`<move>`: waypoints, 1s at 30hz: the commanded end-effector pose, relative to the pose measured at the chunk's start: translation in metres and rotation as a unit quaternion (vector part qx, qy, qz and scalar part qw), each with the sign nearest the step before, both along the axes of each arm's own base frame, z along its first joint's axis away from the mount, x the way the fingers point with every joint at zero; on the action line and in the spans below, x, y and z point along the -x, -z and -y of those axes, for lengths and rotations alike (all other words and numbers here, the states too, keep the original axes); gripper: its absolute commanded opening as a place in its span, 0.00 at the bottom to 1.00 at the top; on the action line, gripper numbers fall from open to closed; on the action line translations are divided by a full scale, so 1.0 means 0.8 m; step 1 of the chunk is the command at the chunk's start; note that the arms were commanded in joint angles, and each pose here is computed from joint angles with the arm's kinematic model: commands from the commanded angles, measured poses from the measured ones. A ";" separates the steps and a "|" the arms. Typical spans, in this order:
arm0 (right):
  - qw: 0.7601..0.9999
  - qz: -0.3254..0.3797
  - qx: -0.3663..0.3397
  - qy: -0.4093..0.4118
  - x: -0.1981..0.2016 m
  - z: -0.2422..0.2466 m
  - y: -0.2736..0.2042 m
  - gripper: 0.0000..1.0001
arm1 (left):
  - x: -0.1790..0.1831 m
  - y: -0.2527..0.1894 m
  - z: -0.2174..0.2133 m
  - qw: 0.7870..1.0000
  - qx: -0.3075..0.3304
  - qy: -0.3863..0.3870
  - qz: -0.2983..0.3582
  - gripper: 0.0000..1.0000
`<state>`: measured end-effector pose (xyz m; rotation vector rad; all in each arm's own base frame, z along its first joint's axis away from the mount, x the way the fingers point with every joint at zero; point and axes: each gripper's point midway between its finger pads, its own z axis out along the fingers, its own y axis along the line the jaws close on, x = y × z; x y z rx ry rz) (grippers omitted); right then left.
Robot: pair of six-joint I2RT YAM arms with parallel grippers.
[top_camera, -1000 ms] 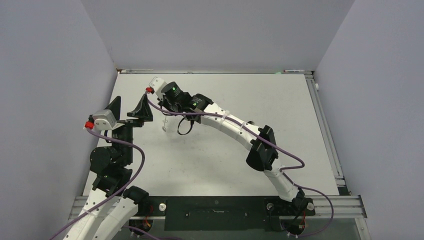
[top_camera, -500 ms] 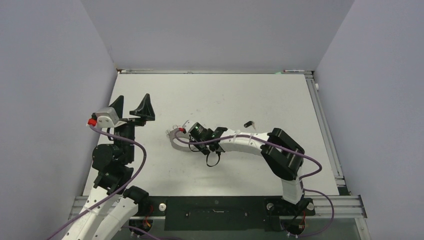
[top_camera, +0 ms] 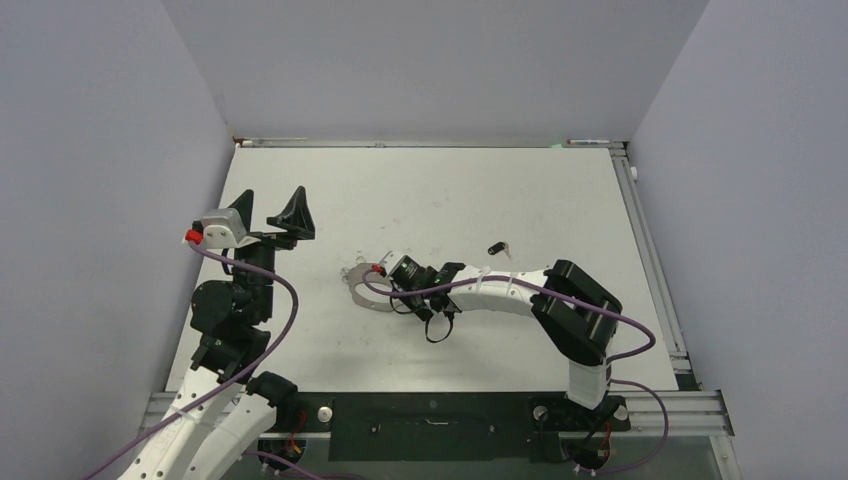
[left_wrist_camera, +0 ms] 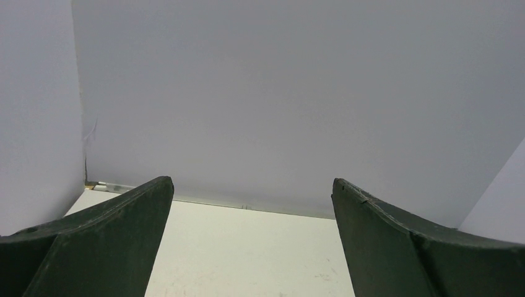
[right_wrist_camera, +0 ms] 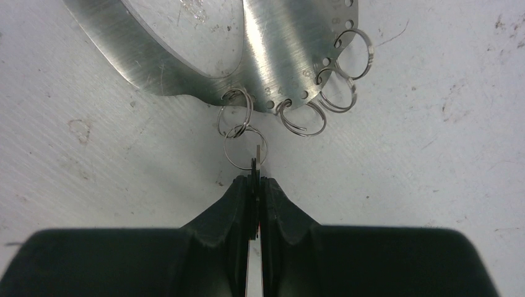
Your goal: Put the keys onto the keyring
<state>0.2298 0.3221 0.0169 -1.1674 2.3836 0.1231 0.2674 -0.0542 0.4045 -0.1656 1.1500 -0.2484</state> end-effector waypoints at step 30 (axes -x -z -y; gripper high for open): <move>0.983 0.053 -0.162 0.075 -0.014 0.001 -0.079 0.27 | -0.001 -0.011 0.003 1.000 -0.006 0.003 0.008 0.99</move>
